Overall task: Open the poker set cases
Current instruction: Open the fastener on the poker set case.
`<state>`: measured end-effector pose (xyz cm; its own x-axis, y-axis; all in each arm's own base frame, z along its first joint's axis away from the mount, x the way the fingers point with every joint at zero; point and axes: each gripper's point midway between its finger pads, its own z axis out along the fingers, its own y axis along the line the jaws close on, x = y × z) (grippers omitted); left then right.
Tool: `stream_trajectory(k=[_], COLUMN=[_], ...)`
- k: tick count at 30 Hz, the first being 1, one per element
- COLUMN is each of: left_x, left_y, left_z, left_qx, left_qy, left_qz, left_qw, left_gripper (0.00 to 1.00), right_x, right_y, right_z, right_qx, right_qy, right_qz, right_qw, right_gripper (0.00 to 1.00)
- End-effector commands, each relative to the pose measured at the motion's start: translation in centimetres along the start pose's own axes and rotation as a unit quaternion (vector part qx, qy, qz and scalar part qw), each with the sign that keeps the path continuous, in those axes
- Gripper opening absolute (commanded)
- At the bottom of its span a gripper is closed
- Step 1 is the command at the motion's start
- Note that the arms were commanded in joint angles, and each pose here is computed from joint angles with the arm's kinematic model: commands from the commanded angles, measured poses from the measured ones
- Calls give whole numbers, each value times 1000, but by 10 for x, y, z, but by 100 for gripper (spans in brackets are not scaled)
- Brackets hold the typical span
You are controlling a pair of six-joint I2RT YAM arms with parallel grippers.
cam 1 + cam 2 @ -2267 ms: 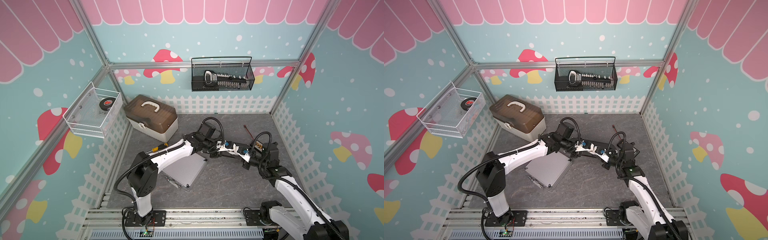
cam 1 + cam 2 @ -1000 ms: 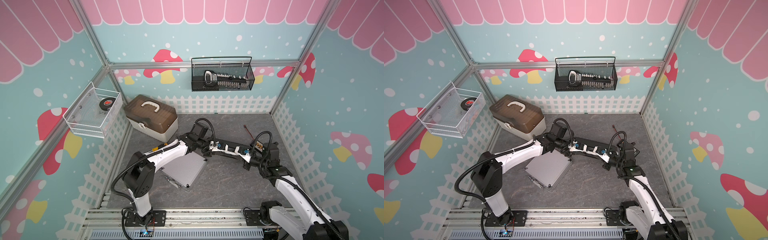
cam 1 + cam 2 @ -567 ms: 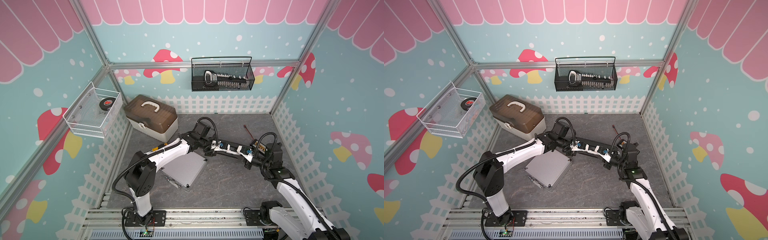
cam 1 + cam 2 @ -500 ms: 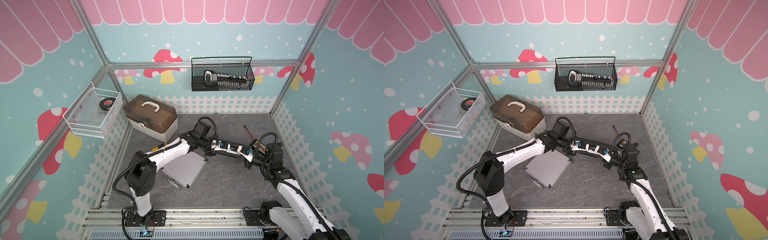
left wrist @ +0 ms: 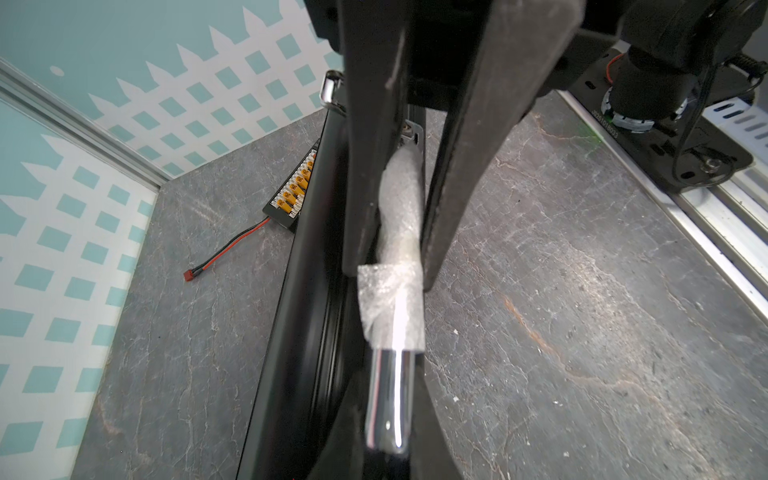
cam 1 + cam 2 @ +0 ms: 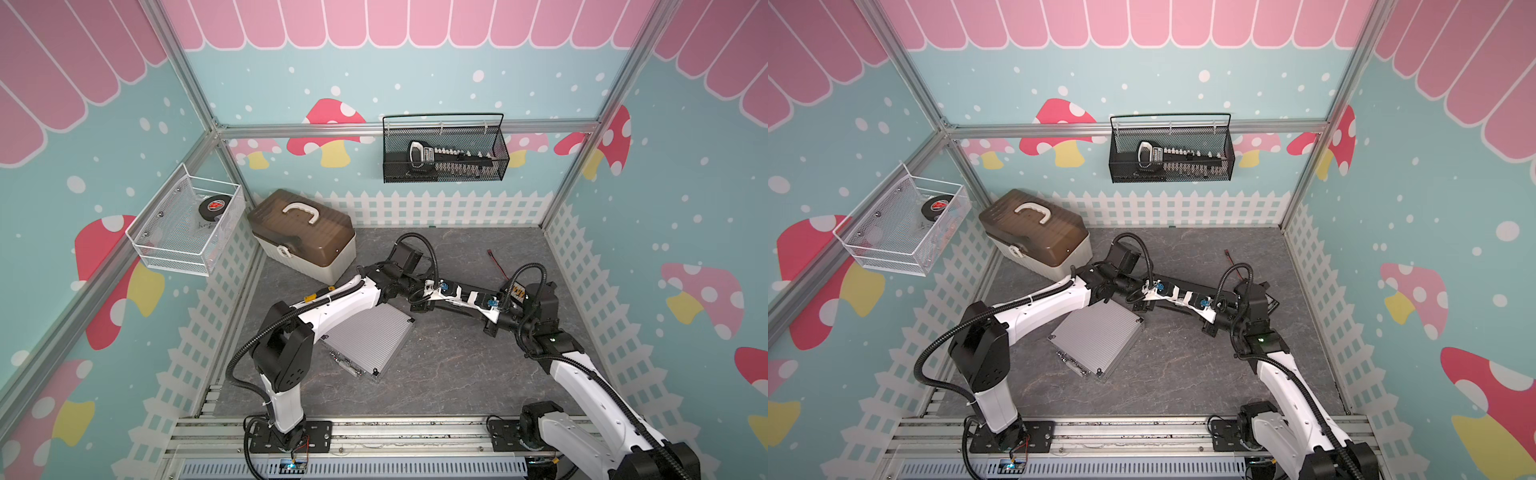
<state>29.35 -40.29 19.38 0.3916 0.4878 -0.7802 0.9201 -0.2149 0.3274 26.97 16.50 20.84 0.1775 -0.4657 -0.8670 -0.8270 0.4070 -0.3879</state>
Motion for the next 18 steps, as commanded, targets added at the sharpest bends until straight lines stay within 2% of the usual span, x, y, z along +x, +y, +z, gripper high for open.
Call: stream_trajectory(k=[1,6,14,18], left_x=[-35,-37,-39,-40], left_y=[2,2,2,2], left_z=[-2,-2,-4,-5], left_qx=[8,9,12,11], left_qy=[-49,-52,-58,-59], left_qz=[24,24,24,21], left_qw=[998,998,998,998], left_gripper=[1,0,0,1], right_x=[-7,1,1,-3], right_y=[-13,-16,-16,-19], right_z=[-1,0,1,0], right_qx=[18,24,21,23], right_qy=[3,27,29,25], right_qz=[-13,-14,-11,-7], right_qw=[1000,999,999,999], right_gripper=[14,24,18,9])
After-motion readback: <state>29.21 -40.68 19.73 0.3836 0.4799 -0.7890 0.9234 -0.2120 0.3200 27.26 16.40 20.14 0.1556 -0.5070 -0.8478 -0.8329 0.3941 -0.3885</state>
